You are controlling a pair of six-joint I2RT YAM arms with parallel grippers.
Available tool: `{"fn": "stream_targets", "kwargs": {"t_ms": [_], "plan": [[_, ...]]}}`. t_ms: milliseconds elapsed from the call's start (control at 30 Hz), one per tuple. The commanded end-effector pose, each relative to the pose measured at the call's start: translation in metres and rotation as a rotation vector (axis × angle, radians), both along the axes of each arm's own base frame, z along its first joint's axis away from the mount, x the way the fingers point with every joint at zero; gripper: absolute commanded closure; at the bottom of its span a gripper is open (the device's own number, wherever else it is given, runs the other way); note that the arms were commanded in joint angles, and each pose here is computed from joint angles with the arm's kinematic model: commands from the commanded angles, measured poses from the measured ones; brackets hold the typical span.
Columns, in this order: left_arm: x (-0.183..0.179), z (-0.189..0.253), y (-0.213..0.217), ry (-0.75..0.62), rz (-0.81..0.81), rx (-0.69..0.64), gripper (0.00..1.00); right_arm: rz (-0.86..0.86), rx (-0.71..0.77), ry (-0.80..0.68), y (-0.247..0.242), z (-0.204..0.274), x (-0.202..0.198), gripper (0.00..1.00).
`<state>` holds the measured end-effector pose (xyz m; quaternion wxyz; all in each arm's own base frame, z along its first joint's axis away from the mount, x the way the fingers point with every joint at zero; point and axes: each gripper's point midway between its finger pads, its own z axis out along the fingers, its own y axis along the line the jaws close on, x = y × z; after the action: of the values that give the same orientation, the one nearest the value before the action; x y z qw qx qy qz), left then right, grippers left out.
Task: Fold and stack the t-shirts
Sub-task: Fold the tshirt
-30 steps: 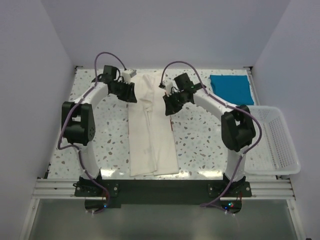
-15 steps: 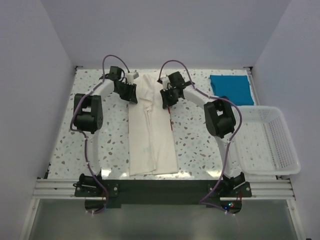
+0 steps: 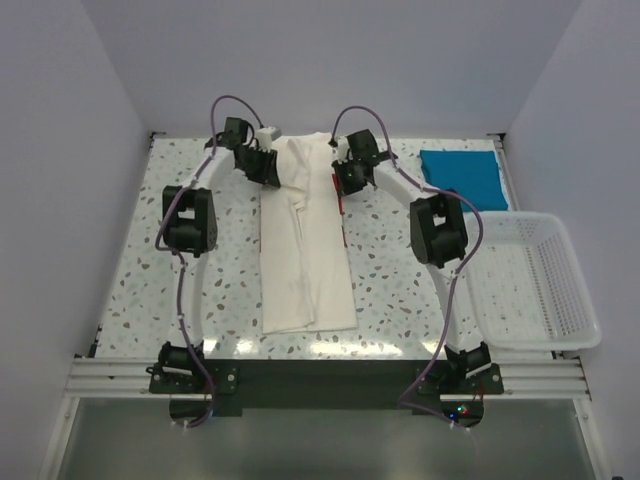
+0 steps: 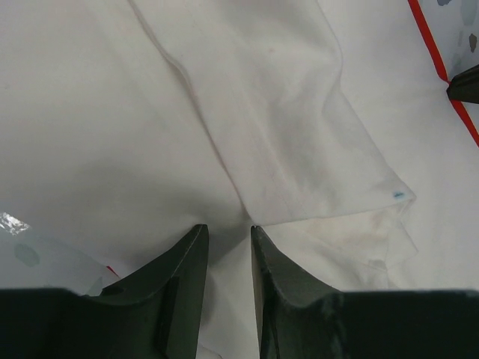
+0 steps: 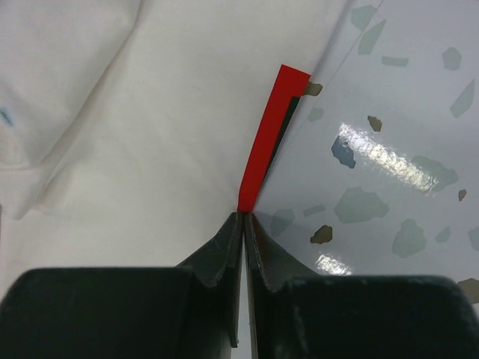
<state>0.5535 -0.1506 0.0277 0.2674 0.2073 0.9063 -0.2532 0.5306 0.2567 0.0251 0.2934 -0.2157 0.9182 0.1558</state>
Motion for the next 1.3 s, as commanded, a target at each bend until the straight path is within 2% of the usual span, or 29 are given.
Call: {"fn": "stream_targets", "kwargs": {"t_ms": [0,200,233,267,333,400,433,500,533,567,600,633,667,700,733,767,800,833,867,900,967,1000,1033,1067,1100,1133,1167,1200,1267], "plan": [[0.016,-0.020,0.016,-0.017,0.040,0.071,0.64,-0.004,-0.040,-0.022,-0.008,-0.004,0.010,0.91],[0.012,-0.006,0.012,-0.040,0.004,0.047,0.61,0.064,0.071,-0.064,0.012,0.034,0.008,0.91],[0.013,0.014,0.011,-0.077,-0.003,0.035,0.59,0.066,0.092,-0.090,0.015,0.048,0.011,0.91],[0.000,0.009,0.010,-0.054,-0.013,0.025,0.57,0.064,0.114,-0.097,0.019,0.054,0.012,0.90],[0.004,0.049,0.007,-0.170,-0.026,0.005,0.50,0.081,0.147,-0.131,0.025,0.071,0.015,0.90],[-0.001,0.065,0.007,-0.216,-0.052,-0.004,0.44,0.099,0.172,-0.146,0.029,0.088,0.013,0.91],[-0.002,0.094,0.005,-0.275,-0.067,-0.018,0.41,0.111,0.178,-0.190,0.028,0.110,0.013,0.91],[-0.003,0.122,0.011,-0.339,-0.065,-0.034,0.37,0.137,0.184,-0.251,0.027,0.136,0.010,0.89],[-0.007,0.160,0.013,-0.412,-0.070,-0.046,0.32,0.183,0.172,-0.313,0.026,0.156,0.008,0.86],[-0.015,0.170,0.017,-0.439,-0.087,-0.047,0.28,0.211,0.177,-0.397,0.023,0.195,0.001,0.73],[-0.020,0.185,0.020,-0.482,-0.097,-0.040,0.23,0.240,0.167,-0.447,0.022,0.209,-0.005,0.66],[-0.034,0.225,0.023,-0.571,-0.108,-0.029,0.13,0.295,0.132,-0.516,0.019,0.225,-0.010,0.59],[-0.046,0.224,0.026,-0.600,-0.148,0.001,0.07,0.337,0.140,-0.600,0.017,0.263,-0.024,0.48],[-0.057,0.237,0.027,-0.654,-0.177,0.016,0.00,0.379,0.126,-0.621,0.014,0.265,-0.033,0.41],[-0.078,0.275,0.027,-0.759,-0.207,0.031,0.00,0.453,0.091,-0.676,0.013,0.273,-0.042,0.32],[-0.094,0.263,0.028,-0.762,-0.238,0.040,0.00,0.507,0.099,-0.712,0.014,0.284,-0.054,0.20],[-0.097,0.276,0.030,-0.837,-0.221,0.056,0.00,0.529,0.096,-0.742,0.009,0.293,-0.070,0.02],[-0.116,0.307,0.034,-0.927,-0.194,0.067,0.00,0.564,0.087,-0.769,0.008,0.298,-0.080,0.01],[-0.128,0.291,0.036,-0.917,-0.188,0.081,0.00,0.600,0.083,-0.790,0.007,0.300,-0.090,0.01],[-0.138,0.295,0.037,-0.954,-0.199,0.093,0.00,0.663,0.102,-0.792,0.005,0.303,-0.115,0.01],[-0.178,0.292,0.028,-1.014,-0.364,0.124,0.00,0.806,0.066,-0.820,0.004,0.296,-0.141,0.01],[-0.203,0.267,0.024,-0.921,-0.443,0.116,0.00,0.871,0.057,-0.726,-0.001,0.273,-0.166,0.01],[-0.225,0.256,0.012,-0.931,-0.555,0.141,0.00,0.973,0.008,-0.757,0.000,0.272,-0.186,0.01],[-0.242,0.241,0.008,-0.889,-0.606,0.141,0.00,1.029,-0.011,-0.727,-0.002,0.261,-0.203,0.01],[-0.265,0.219,0.005,-0.805,-0.655,0.125,0.01,1.090,-0.019,-0.607,-0.010,0.226,-0.231,0.01],[-0.282,0.214,0.003,-0.816,-0.688,0.122,0.02,1.165,-0.055,-0.636,-0.010,0.223,-0.251,0.01],[-0.301,0.181,0.000,-0.754,-0.728,0.107,0.02,1.204,-0.070,-0.609,-0.013,0.208,-0.265,0.01],[-0.311,0.168,-0.002,-0.743,-0.747,0.105,0.02,1.245,-0.077,-0.531,-0.019,0.174,-0.286,0.01],[-0.344,0.128,-0.007,-0.713,-0.854,0.121,0.05,1.336,-0.084,-0.539,-0.015,0.158,-0.319,0.02]]}}
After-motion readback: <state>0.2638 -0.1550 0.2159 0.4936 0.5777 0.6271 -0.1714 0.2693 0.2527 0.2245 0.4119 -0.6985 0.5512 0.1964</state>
